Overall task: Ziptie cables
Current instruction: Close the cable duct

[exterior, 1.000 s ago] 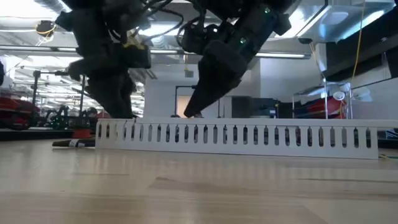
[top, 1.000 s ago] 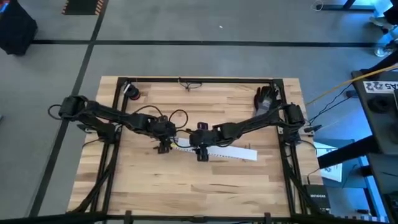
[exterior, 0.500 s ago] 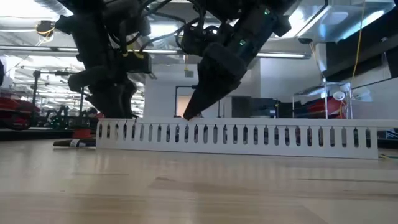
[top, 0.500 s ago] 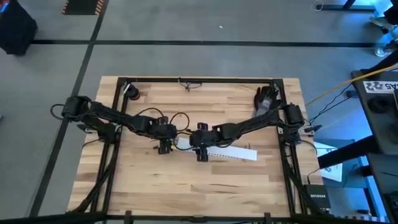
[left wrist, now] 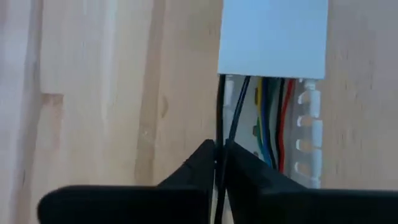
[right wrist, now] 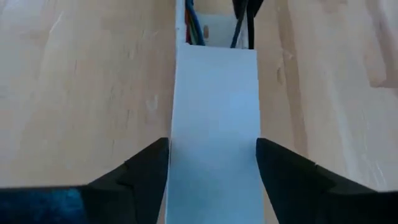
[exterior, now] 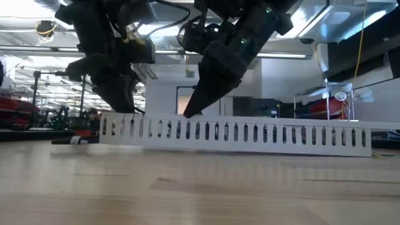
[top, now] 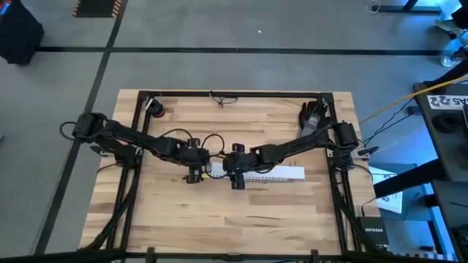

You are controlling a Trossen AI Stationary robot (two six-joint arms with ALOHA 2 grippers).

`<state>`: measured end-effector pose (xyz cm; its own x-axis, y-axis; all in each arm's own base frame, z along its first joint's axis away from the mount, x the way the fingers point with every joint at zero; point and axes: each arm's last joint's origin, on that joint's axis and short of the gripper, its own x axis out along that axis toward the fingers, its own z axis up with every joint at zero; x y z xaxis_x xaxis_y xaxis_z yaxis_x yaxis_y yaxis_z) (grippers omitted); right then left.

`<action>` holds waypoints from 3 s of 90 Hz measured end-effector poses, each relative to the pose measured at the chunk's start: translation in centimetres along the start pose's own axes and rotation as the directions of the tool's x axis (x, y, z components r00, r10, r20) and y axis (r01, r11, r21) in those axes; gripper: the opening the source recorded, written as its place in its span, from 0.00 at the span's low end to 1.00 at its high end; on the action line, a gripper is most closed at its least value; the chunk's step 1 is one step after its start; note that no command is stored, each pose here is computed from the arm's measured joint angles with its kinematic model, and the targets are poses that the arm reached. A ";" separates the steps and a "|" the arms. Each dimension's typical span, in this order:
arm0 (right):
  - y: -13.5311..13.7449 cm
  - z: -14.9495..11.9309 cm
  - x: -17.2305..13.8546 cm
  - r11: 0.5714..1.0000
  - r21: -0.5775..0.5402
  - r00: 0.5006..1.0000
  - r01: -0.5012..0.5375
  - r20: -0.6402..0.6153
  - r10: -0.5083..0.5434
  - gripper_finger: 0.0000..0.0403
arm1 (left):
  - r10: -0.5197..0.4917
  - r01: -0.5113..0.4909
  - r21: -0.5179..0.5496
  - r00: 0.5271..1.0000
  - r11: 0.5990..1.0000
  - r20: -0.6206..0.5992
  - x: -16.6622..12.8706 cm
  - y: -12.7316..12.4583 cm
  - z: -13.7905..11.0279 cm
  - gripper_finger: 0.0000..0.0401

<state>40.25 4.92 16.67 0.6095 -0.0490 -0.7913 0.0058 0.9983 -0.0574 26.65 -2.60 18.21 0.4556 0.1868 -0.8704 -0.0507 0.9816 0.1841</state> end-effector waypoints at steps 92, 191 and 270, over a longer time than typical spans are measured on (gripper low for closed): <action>0.1 -0.3 1.0 0.999 0.051 1.000 0.000 -0.003 0.000 0.58 | -0.183 0.185 -0.093 0.983 0.978 0.026 0.0 -2.8 -0.8 0.00; 0.1 -0.3 1.1 0.999 0.051 1.000 -0.006 -0.003 0.007 0.58 | -0.181 0.178 -0.046 0.982 0.983 -0.061 -2.5 -2.3 0.8 0.36; 0.1 -0.3 1.1 0.999 0.048 1.000 -0.014 -0.005 0.014 0.58 | 0.058 -0.042 -0.119 0.990 0.992 0.127 -9.6 1.7 3.9 0.36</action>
<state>40.66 5.00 15.58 0.6059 -0.0348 -0.7948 0.0352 0.9992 -0.0170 25.63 -2.86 28.67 0.5611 0.2364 -0.7933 -0.1758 0.9705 0.1649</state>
